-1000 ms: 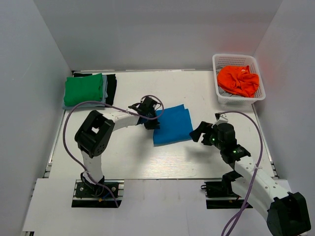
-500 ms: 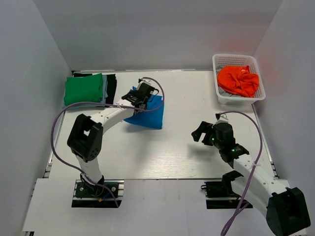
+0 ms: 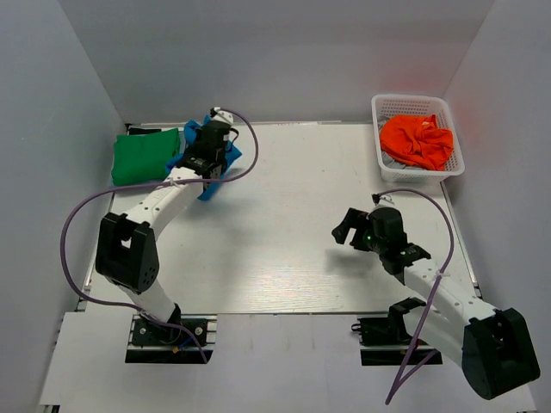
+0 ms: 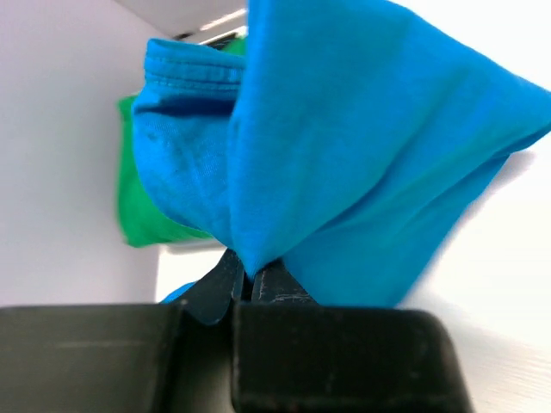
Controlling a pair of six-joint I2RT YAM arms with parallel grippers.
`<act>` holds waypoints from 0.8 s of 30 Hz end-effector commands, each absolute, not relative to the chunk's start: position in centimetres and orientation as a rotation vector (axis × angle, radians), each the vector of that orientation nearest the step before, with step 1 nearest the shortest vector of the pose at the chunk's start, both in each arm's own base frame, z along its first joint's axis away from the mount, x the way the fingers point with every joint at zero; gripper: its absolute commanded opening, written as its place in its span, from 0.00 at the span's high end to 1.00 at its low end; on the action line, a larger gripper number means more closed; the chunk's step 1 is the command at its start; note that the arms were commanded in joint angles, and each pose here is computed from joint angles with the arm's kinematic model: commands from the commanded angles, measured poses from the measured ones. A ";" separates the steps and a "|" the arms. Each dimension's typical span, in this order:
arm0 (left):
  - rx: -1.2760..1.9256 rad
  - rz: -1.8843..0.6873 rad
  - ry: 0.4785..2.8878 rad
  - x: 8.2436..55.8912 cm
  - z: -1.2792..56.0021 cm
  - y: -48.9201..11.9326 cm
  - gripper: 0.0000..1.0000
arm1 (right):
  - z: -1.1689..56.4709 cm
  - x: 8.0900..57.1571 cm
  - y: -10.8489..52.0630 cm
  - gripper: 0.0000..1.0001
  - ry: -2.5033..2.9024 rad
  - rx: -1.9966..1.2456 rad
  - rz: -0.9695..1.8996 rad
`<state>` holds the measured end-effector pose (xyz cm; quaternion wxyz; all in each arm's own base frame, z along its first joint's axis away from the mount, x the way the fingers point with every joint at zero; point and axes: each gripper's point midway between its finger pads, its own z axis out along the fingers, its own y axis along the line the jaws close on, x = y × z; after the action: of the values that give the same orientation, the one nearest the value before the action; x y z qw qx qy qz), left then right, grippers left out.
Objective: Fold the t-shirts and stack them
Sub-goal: Put the neatly folded tshirt into the corner of the board with the left arm
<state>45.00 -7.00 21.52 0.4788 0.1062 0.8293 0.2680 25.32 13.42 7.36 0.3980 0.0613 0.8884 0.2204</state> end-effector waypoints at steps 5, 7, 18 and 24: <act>0.231 0.684 1.969 49.0 26.8 -2.7 1.00 | 9.3 27.3 14.5 0.10 2.217 0.165 0.595; 0.238 0.682 1.997 49.8 26.8 -2.1 1.00 | 8.7 27.2 15.1 0.10 2.252 0.156 0.630; 0.091 0.568 2.102 51.1 28.1 2.1 1.00 | 7.9 28.1 17.2 0.10 2.308 0.145 0.711; 0.070 0.420 2.079 51.1 30.9 1.9 1.00 | 7.9 28.5 17.2 0.10 2.311 0.142 0.702</act>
<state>51.38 3.09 26.51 0.4397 0.0358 0.8694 0.2226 26.67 16.27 5.62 0.3226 0.0623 0.9103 0.2518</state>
